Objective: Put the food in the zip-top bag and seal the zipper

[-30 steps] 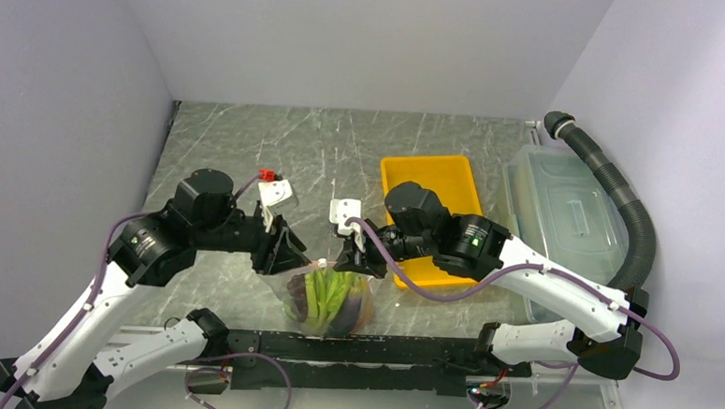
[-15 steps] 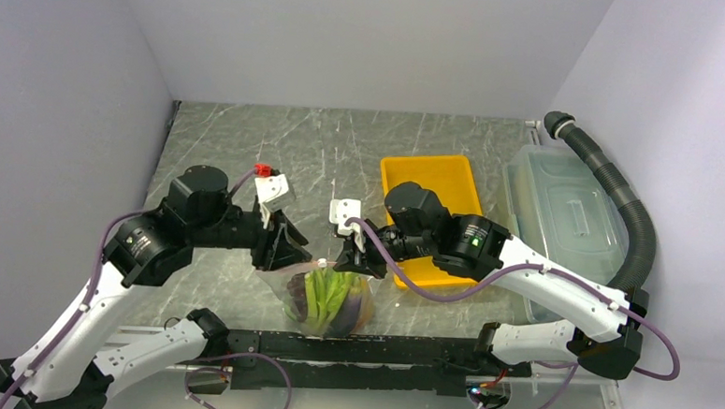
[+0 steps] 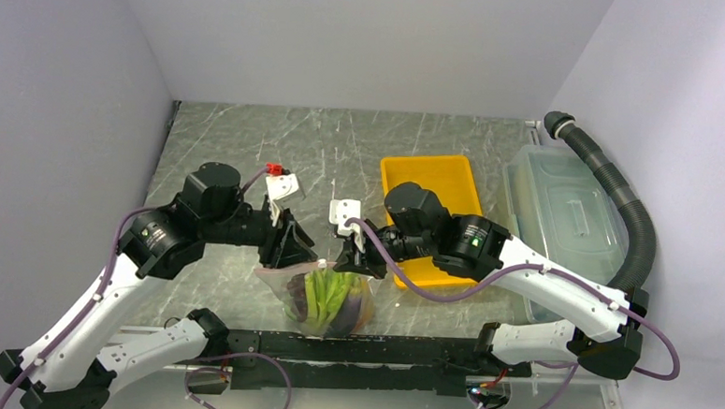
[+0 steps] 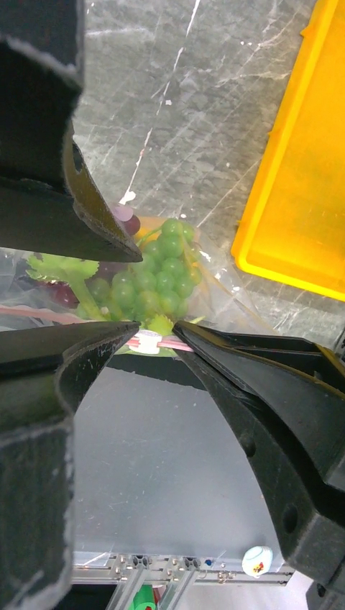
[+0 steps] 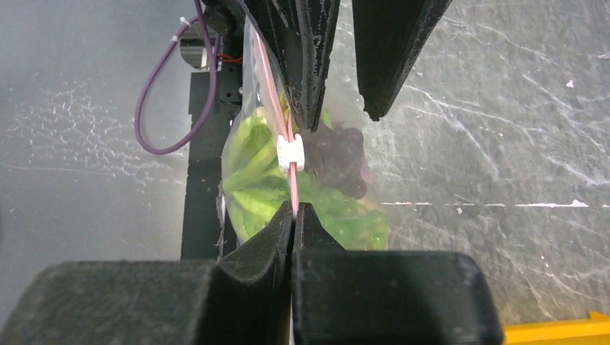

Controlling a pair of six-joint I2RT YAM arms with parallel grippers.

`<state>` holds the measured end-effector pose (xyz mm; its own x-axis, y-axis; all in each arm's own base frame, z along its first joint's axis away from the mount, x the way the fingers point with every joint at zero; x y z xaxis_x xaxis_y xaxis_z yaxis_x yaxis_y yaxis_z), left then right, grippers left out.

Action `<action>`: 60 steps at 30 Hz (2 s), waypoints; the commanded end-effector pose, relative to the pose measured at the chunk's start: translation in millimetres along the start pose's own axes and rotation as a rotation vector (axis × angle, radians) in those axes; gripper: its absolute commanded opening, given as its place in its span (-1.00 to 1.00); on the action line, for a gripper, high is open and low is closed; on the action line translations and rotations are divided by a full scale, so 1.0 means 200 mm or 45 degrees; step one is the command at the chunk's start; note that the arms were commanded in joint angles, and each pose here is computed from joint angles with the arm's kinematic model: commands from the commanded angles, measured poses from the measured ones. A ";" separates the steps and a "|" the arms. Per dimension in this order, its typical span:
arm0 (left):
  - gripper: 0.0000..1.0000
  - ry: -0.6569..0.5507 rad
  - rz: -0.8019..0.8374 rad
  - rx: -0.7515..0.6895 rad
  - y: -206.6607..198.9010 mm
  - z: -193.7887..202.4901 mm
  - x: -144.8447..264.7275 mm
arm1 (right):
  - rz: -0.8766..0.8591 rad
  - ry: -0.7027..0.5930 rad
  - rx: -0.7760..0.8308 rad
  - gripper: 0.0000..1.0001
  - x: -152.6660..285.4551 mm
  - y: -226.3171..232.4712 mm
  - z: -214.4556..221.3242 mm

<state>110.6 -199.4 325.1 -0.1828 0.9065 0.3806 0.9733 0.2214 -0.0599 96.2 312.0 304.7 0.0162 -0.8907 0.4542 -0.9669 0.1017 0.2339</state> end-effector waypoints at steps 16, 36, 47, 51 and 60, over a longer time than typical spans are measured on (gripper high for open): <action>-0.19 -0.012 0.074 -0.009 -0.08 0.07 0.03 | 0.010 -0.132 0.035 -1.00 0.02 0.01 -0.12; -0.27 0.150 0.097 0.124 -0.01 0.22 -0.12 | 0.026 -0.123 0.024 -1.00 0.01 -0.01 -0.11; -0.26 0.194 0.088 0.100 -0.05 0.24 -0.15 | 0.034 -0.117 0.029 -1.00 0.01 -0.01 -0.11; -0.23 0.176 0.130 0.100 -0.07 0.24 -0.15 | 0.043 -0.111 0.018 -1.00 0.00 -0.02 -0.11; -0.17 0.159 0.032 0.085 -0.04 0.20 -0.11 | 0.035 -0.122 0.028 -1.00 0.01 -0.01 -0.11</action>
<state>103.5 -208.0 263.6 -0.1045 0.8432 0.5273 0.9642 0.2159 -0.1541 98.7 313.2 300.5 0.0015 -0.8857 0.4642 -0.9613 0.1265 0.2446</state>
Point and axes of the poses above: each gripper's point midway between its finger pads, its own x axis back along the fingers, its own y axis along the line the jaws close on, z = x × y, the point moved 3 cm from there along x, back along the fingers, and after that the axes turned 15 degrees about -x, right-handed, at the moved point
